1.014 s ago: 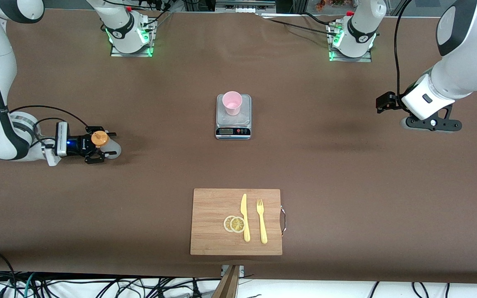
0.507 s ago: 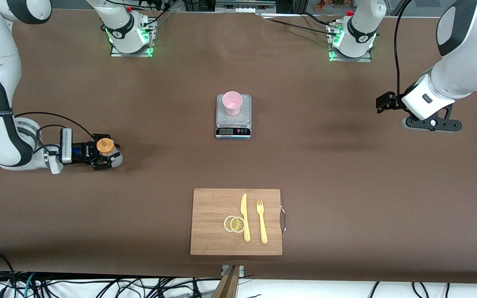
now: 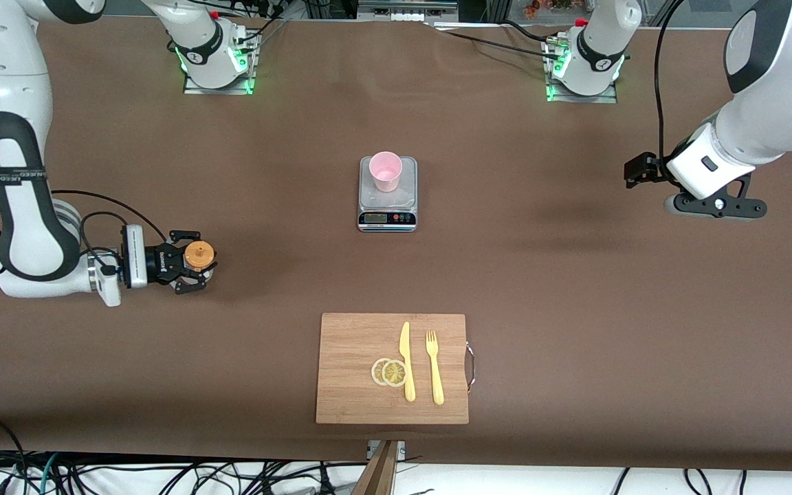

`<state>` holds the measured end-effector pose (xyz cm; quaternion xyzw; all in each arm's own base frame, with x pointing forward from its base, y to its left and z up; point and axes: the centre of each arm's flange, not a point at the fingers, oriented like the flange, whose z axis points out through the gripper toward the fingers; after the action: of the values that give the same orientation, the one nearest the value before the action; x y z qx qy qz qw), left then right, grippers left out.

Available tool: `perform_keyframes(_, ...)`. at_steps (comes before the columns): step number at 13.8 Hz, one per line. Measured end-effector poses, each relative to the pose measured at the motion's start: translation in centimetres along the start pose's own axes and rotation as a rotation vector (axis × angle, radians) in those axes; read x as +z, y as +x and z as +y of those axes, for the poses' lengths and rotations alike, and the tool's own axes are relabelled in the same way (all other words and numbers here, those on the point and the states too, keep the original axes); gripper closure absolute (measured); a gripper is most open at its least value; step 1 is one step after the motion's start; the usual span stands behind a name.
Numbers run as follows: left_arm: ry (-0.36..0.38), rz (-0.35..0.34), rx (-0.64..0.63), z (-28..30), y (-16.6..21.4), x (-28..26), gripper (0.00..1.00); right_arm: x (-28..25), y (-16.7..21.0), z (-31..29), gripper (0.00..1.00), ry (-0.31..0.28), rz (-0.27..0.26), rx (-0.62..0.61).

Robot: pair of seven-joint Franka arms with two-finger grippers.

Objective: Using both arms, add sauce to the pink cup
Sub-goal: 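Lift the sauce bottle with the right gripper toward the pink cup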

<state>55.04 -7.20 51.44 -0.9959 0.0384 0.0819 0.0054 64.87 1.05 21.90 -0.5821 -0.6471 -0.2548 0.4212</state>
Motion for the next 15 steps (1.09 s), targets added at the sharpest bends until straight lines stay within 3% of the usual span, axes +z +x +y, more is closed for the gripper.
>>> perform_keyframes(4, 0.0, -0.001, 0.0, 0.0, 0.0, 0.0, 0.0, 1.4, 5.0, 1.0, 0.76, 0.01, -0.148, 0.036)
perform_keyframes(9, 0.0, -0.001, 0.0, 0.0, 0.0, 0.1, 0.0, 4.3, 13.2, 1.4, 0.76, 0.023, -0.379, 0.109)
perform_keyframes(12, 0.0, -0.001, 0.0, 0.0, 0.0, 0.1, 0.0, 6.8, 17.1, 1.2, 0.76, 0.03, -0.463, 0.129)
perform_keyframes(15, 0.0, -0.001, 0.0, 0.0, 0.0, 0.1, 0.0, 8.2, 18.5, 1.1, 0.76, 0.043, -0.509, 0.118)
